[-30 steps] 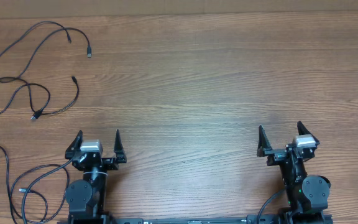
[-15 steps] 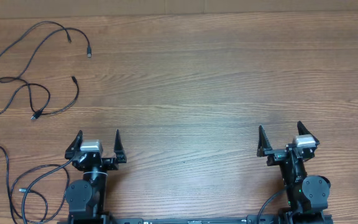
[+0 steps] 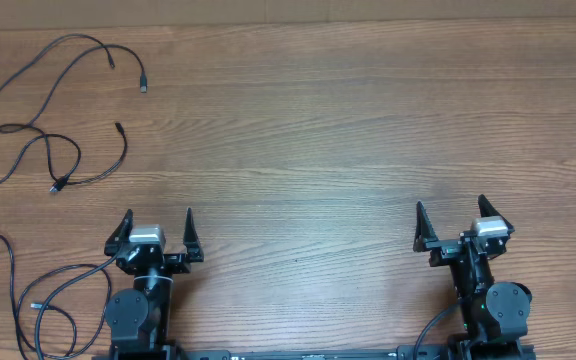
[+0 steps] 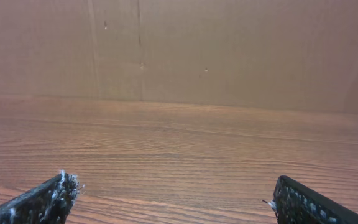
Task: Untangle cables
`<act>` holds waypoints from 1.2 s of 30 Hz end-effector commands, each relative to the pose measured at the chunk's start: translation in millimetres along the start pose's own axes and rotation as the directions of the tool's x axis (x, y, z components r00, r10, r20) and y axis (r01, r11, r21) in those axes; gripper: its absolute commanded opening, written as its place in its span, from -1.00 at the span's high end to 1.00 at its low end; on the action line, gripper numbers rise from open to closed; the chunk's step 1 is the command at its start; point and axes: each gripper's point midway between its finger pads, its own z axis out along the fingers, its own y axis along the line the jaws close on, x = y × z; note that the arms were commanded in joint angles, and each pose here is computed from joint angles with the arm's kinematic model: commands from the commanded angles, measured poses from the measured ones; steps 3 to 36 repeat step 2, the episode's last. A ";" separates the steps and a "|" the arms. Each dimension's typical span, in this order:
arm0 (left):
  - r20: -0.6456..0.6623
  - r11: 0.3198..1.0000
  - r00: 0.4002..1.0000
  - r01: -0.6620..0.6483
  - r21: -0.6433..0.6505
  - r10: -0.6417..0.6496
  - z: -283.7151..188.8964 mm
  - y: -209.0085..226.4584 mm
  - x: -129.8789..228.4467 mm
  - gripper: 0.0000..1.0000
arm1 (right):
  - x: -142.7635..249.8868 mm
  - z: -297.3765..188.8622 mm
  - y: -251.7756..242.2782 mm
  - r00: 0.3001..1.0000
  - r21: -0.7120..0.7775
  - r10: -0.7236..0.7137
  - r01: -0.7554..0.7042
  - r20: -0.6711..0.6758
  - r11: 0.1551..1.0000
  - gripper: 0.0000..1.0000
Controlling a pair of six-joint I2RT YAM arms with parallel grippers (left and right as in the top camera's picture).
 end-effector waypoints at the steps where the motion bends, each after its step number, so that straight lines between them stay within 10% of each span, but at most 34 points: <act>1: 0.004 1.000 1.000 -0.022 -0.014 0.022 -0.2 2.7 0.1 -0.99 | 1.8 0.1 0.0 1.000 -0.001 0.003 -0.003 0.004 1.000 -1.00; 36: 0.004 1.000 1.000 -0.022 -0.014 0.022 -0.2 2.7 0.1 -0.99 | 1.8 0.1 0.0 1.000 -0.001 0.003 -0.003 0.004 1.000 -1.00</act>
